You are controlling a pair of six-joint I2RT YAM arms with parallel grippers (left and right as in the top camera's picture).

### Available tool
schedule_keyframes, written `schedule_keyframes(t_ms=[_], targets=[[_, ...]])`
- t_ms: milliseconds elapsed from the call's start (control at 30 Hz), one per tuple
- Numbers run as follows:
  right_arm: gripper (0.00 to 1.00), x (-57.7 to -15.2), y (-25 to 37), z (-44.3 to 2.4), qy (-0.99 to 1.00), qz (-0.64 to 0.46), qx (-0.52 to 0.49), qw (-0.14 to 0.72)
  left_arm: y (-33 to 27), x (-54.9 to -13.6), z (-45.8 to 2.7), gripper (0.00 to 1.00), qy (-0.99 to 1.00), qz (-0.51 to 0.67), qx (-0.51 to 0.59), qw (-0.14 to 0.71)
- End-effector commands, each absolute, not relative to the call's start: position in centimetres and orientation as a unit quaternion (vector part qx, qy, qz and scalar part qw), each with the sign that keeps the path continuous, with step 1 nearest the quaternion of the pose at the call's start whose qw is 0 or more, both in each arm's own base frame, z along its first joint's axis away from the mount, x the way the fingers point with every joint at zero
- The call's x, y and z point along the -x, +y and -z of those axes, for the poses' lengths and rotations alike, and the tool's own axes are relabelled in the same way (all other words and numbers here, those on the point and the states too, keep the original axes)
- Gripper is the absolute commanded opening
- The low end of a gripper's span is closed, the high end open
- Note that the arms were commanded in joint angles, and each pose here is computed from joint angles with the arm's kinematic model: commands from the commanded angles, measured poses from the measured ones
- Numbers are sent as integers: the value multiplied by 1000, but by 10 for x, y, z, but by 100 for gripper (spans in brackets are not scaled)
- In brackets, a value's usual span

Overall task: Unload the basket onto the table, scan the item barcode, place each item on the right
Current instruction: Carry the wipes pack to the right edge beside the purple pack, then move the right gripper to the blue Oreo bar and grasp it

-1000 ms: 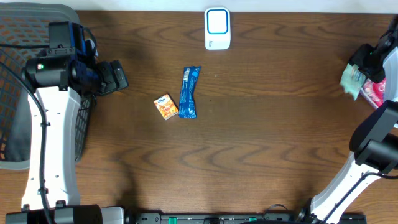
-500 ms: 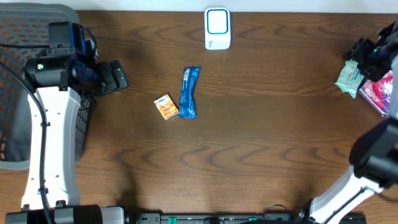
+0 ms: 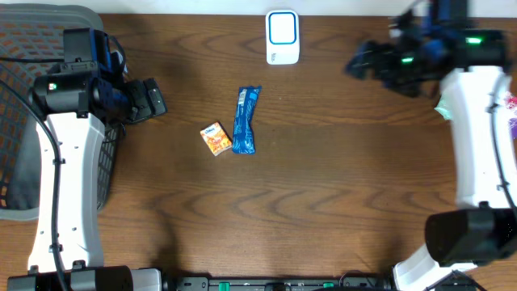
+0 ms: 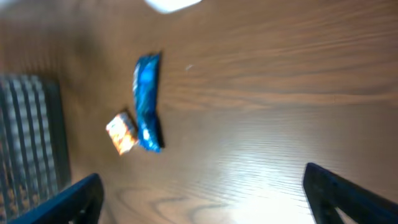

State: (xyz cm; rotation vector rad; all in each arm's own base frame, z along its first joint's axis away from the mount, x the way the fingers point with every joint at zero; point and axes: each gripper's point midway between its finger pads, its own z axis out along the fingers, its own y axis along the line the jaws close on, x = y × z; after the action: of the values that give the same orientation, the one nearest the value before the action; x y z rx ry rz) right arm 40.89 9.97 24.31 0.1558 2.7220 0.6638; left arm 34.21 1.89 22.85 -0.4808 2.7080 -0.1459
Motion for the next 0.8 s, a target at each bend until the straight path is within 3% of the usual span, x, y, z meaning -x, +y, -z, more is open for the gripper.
schedule_keyframes(t_ms=[0, 67, 267, 367, 500, 600, 767], targets=[[87, -404, 148, -220, 962, -239, 1, 135, 21, -341, -229, 98, 965, 47, 171, 192], [84, -403, 172, -210, 962, -239, 28, 127, 21, -341, -229, 98, 965, 47, 171, 192], [89, -404, 236, -165, 964, -249, 40, 85, 21, -341, -229, 98, 965, 47, 171, 192], [79, -403, 265, -123, 968, -246, 20, 43, 21, -341, -229, 98, 965, 47, 171, 193], [78, -396, 298, -89, 956, -292, 29, -8, 21, -341, -229, 98, 965, 47, 171, 192], [62, -392, 313, -55, 949, -311, 32, -46, 21, -341, -229, 98, 965, 47, 171, 193], [57, -388, 326, -8, 946, -314, 34, -75, 21, -341, -229, 98, 965, 47, 171, 192]])
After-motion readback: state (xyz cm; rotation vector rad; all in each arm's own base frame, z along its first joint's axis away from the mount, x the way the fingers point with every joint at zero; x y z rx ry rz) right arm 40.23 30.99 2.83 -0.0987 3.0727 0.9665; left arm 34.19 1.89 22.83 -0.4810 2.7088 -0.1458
